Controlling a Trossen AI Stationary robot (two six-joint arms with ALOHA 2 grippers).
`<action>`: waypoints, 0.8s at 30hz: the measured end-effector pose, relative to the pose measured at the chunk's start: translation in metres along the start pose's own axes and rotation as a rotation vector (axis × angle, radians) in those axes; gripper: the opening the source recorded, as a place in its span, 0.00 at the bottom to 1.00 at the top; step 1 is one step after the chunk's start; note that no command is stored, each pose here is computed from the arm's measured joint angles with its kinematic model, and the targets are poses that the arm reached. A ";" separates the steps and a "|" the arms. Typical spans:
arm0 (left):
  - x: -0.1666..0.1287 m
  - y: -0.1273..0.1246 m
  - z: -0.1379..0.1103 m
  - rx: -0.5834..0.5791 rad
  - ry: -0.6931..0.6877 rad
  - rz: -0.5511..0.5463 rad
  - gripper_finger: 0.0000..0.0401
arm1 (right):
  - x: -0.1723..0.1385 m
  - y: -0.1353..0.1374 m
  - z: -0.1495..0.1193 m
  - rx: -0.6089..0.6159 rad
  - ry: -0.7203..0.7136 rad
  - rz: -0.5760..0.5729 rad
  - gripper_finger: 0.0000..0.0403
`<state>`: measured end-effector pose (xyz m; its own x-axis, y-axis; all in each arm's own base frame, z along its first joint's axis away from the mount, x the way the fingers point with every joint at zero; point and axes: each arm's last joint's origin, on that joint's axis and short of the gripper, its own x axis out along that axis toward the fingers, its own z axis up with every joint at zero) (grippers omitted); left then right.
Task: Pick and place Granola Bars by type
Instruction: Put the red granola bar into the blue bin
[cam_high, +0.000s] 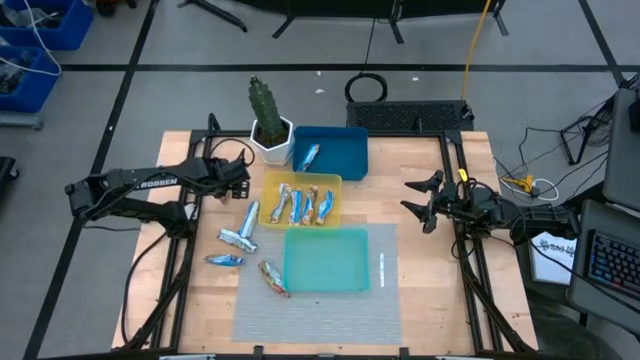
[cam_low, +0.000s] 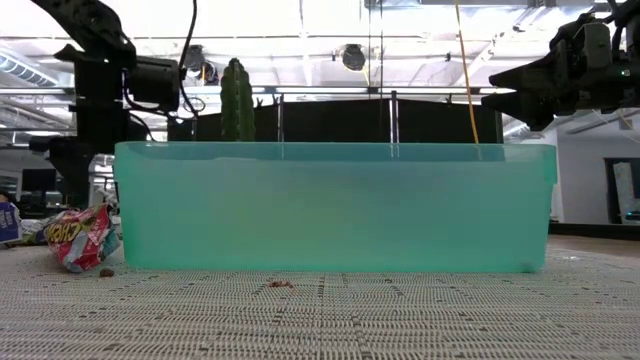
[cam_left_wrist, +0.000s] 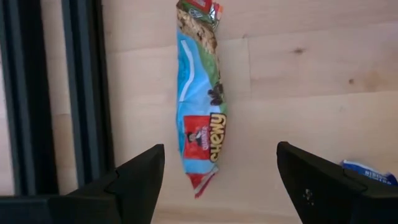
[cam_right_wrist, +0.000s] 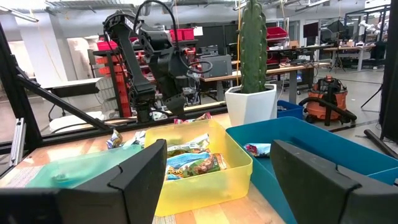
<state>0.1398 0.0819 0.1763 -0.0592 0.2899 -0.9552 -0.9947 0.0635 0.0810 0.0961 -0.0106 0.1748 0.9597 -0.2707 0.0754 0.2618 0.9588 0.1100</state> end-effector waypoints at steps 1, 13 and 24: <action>0.002 0.000 0.000 -0.001 -0.001 -0.003 0.78 | 0.000 0.000 0.000 0.000 0.000 0.000 0.69; 0.015 0.004 0.001 -0.010 -0.013 -0.012 0.78 | 0.000 0.000 0.000 0.000 0.001 0.000 0.69; 0.031 0.011 -0.007 -0.024 0.001 0.000 0.77 | 0.000 0.000 0.000 0.000 0.001 0.000 0.69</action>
<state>0.1266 0.0851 0.1460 -0.0592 0.2892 -0.9554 -0.9964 0.0408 0.0741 0.0961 -0.0105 0.1748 0.9598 -0.2704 0.0749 0.2616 0.9589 0.1098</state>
